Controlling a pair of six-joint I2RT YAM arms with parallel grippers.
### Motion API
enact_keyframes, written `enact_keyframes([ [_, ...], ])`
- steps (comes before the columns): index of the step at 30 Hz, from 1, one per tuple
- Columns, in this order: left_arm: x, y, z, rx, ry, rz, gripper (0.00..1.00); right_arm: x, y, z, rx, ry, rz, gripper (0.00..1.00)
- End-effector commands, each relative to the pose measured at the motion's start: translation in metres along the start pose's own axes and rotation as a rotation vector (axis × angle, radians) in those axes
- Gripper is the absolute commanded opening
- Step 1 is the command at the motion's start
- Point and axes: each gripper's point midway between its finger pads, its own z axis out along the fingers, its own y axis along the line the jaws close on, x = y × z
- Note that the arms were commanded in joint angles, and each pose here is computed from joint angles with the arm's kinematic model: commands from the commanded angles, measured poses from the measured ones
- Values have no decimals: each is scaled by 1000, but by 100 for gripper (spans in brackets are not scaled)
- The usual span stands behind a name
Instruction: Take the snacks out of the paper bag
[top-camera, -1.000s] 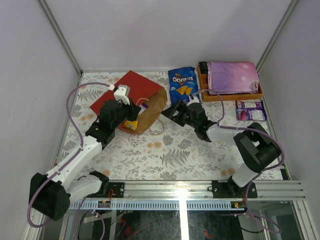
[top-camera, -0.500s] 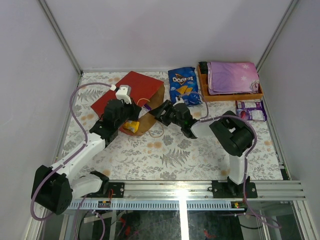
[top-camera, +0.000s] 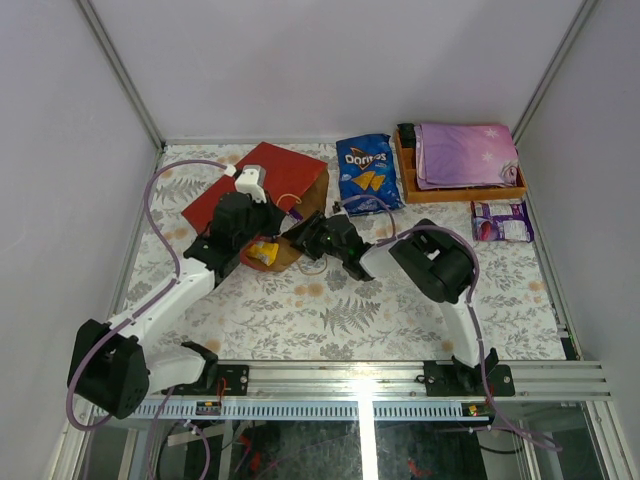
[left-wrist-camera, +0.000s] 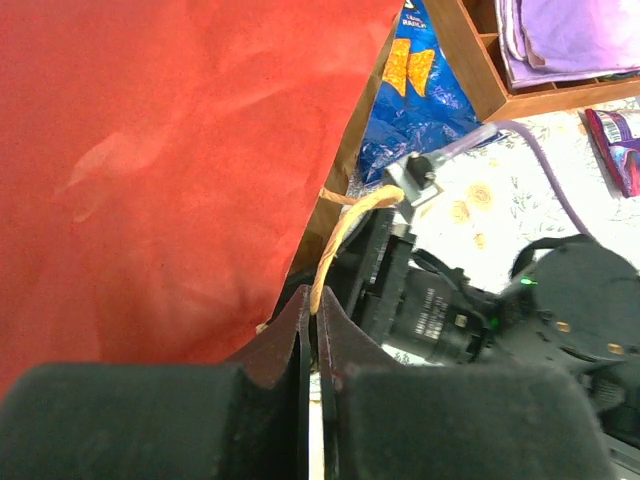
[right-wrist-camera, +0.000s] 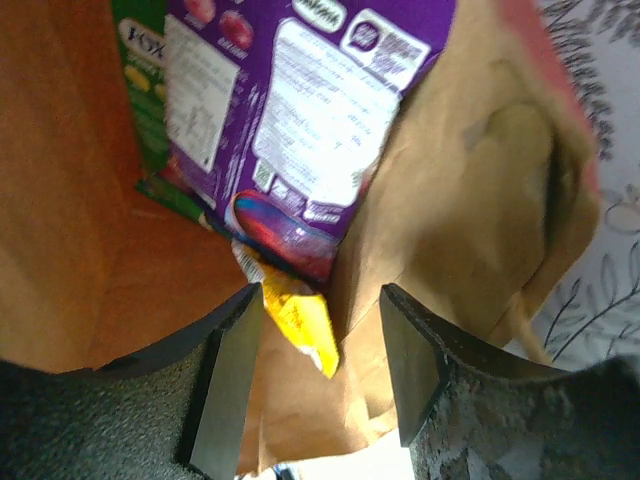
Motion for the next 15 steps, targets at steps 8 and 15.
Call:
enact_keyframes([
  [8,-11,-10,-7,32,-17,6,0,-7,-13,42,66,-35,69,55],
  [15,-13,-15,-13,58,-12,12,0,-13,-16,68,98,-45,51,53],
])
